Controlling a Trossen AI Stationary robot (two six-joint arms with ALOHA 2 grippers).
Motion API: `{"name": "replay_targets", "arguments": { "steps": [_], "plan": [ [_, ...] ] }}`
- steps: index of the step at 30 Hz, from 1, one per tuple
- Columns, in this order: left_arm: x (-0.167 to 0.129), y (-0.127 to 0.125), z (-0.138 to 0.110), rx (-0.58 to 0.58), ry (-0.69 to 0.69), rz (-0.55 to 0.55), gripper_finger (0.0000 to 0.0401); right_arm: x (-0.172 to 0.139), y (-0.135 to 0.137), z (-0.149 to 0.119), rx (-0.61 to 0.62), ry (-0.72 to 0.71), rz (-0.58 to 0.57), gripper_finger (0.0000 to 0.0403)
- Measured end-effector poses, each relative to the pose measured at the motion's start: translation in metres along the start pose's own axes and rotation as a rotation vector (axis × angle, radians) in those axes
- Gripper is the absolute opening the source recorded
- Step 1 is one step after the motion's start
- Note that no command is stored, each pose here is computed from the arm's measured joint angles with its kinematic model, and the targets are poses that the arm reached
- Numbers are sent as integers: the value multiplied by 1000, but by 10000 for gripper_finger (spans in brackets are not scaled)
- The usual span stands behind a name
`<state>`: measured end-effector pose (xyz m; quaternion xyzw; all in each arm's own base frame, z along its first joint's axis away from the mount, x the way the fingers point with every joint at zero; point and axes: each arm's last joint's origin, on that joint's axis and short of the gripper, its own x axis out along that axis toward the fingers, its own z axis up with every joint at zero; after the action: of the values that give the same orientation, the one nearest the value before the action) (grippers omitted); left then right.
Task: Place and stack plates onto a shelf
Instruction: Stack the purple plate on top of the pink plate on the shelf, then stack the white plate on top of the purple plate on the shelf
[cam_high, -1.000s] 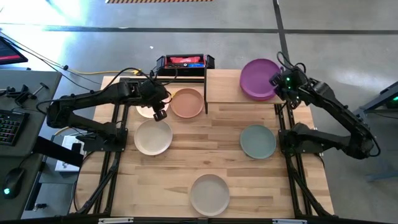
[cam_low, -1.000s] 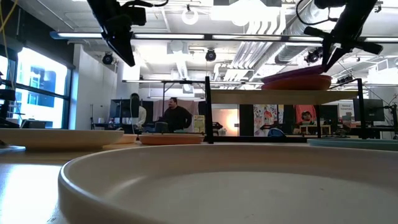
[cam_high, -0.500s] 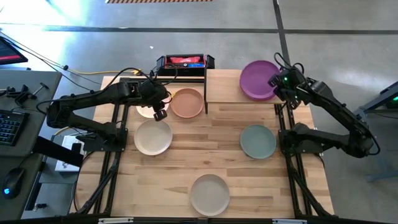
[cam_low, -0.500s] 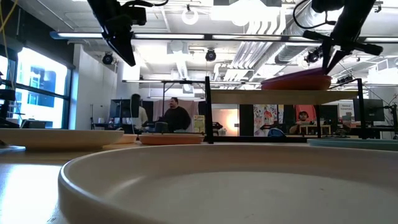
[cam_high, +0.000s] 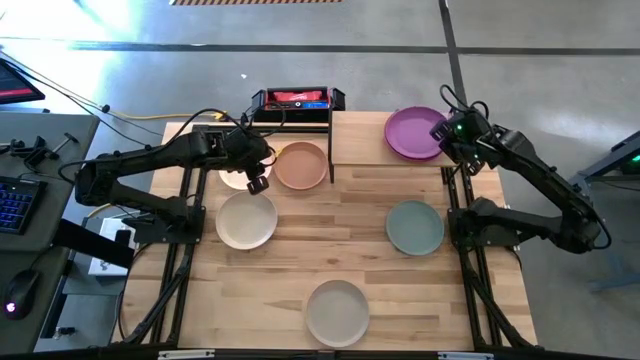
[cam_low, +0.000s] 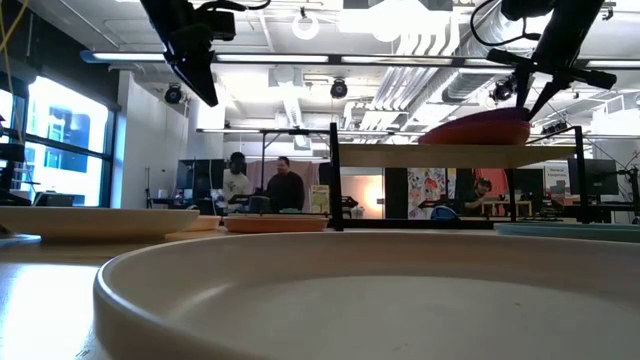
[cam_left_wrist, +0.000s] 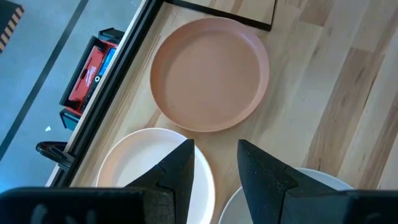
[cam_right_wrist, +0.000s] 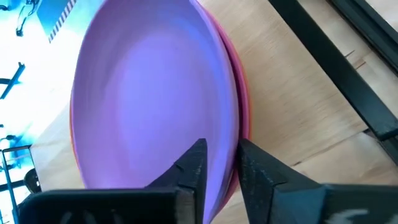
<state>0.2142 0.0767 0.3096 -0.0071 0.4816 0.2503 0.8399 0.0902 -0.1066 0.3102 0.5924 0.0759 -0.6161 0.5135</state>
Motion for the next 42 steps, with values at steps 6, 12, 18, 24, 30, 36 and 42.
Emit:
{"name": "replay_targets", "arguments": {
  "steps": [6,12,18,24,30,36,42],
  "plan": [
    [0,0,0,0,0,0,113,-6,-3,0,-13,22,35,78],
    [0,0,0,0,0,0,113,-19,-10,0,-13,33,99,81],
    [0,0,0,-1,-2,0,113,-22,-12,0,-21,32,119,81],
    [0,0,1,-2,-6,0,113,-13,-6,-1,-61,42,79,81],
    [0,0,1,-7,-6,0,113,-4,-1,-2,-93,52,41,81],
    [0,0,1,-28,-6,-1,113,-6,-3,-2,-94,51,41,81],
    [0,0,0,-27,0,-1,113,-18,-10,-1,-90,35,97,81]
  ]
}}
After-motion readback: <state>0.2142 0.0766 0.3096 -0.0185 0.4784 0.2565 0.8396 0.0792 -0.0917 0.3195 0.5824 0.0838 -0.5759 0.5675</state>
